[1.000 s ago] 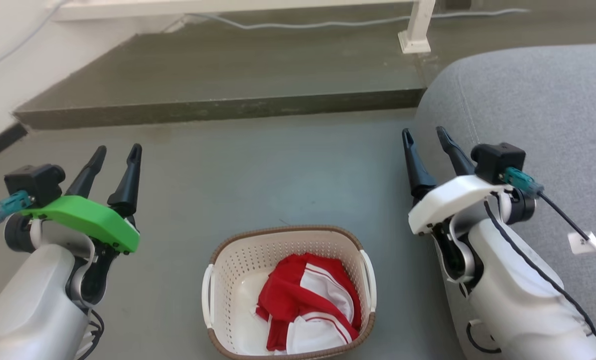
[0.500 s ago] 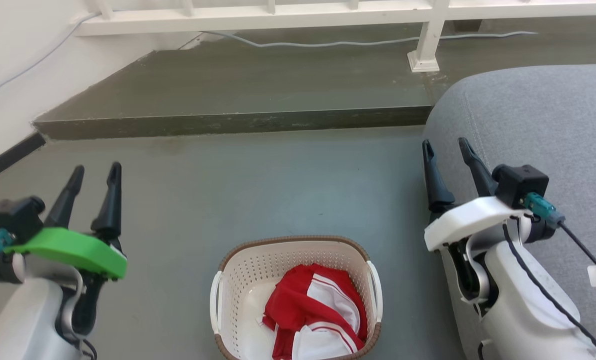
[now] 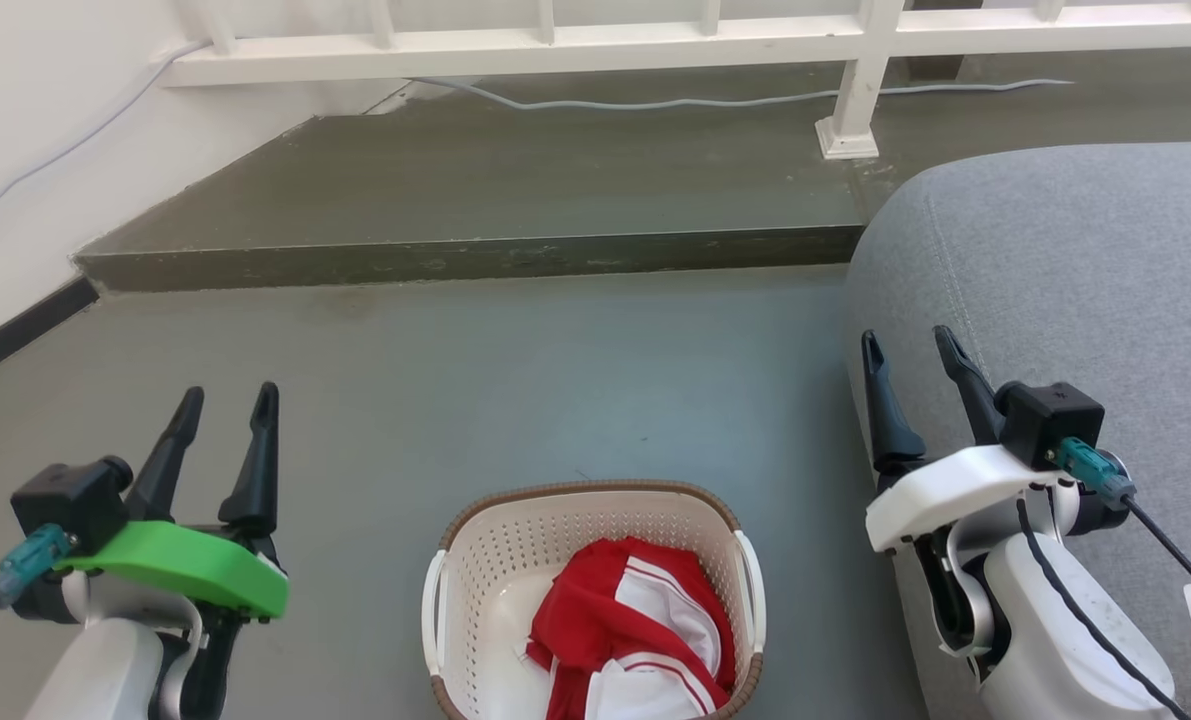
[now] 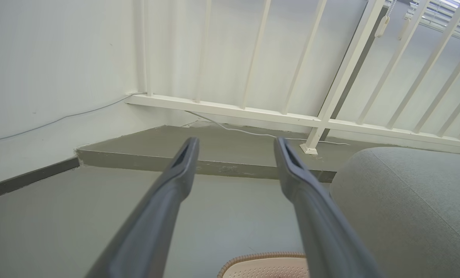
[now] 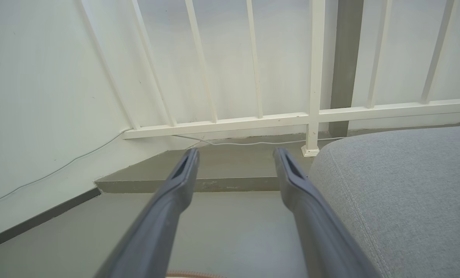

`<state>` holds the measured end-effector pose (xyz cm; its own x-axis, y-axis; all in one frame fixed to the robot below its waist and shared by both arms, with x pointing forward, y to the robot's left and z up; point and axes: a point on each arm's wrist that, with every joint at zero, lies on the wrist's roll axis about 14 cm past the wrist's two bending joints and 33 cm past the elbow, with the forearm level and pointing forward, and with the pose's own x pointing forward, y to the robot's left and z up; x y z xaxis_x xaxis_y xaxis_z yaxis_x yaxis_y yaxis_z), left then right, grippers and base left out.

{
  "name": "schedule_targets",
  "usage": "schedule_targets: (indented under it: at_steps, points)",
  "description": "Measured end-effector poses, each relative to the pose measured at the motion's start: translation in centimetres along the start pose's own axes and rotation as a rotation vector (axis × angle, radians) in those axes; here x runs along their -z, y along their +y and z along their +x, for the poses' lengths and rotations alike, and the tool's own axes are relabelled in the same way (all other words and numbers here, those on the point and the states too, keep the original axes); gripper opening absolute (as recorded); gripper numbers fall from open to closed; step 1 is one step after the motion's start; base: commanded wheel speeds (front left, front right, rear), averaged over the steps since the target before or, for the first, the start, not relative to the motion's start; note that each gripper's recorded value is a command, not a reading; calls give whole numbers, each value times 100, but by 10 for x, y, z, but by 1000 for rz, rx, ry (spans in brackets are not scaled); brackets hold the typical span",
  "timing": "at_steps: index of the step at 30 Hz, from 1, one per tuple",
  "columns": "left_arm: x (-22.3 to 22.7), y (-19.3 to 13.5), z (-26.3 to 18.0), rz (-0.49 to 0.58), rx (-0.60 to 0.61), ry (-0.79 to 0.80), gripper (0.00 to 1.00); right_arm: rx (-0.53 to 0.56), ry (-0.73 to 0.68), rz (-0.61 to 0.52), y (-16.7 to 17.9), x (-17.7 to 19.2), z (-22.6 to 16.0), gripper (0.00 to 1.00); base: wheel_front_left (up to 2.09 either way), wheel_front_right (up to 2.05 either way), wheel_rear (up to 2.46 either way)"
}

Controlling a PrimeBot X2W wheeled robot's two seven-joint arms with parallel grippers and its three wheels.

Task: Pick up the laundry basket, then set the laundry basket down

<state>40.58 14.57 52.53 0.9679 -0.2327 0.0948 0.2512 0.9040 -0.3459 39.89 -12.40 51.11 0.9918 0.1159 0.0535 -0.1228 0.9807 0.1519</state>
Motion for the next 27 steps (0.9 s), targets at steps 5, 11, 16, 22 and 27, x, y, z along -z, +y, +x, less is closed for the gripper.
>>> schedule_targets:
  at_steps: [5, 11, 16, 22, 27]
  points:
    - [-1, 0, -4, 18, -4, -7, 100, 12, -2, 3, -3, 0, -4, 100, 0, 0, 0]
    - [3, -5, -9, 2, -2, -7, 100, 10, -17, 2, -2, -4, -5, 100, 0, 0, 0]
    - [5, -2, -11, 7, -9, -6, 100, 17, -9, 7, -3, -1, -8, 100, 0, 0, 0]
    - [6, -4, -12, 11, -3, -8, 100, 15, -13, 4, -2, -2, -8, 100, 0, 0, 0]
    - [5, -5, -11, 2, -6, -16, 100, 21, -14, 6, -4, -2, -8, 100, 0, 0, 0]
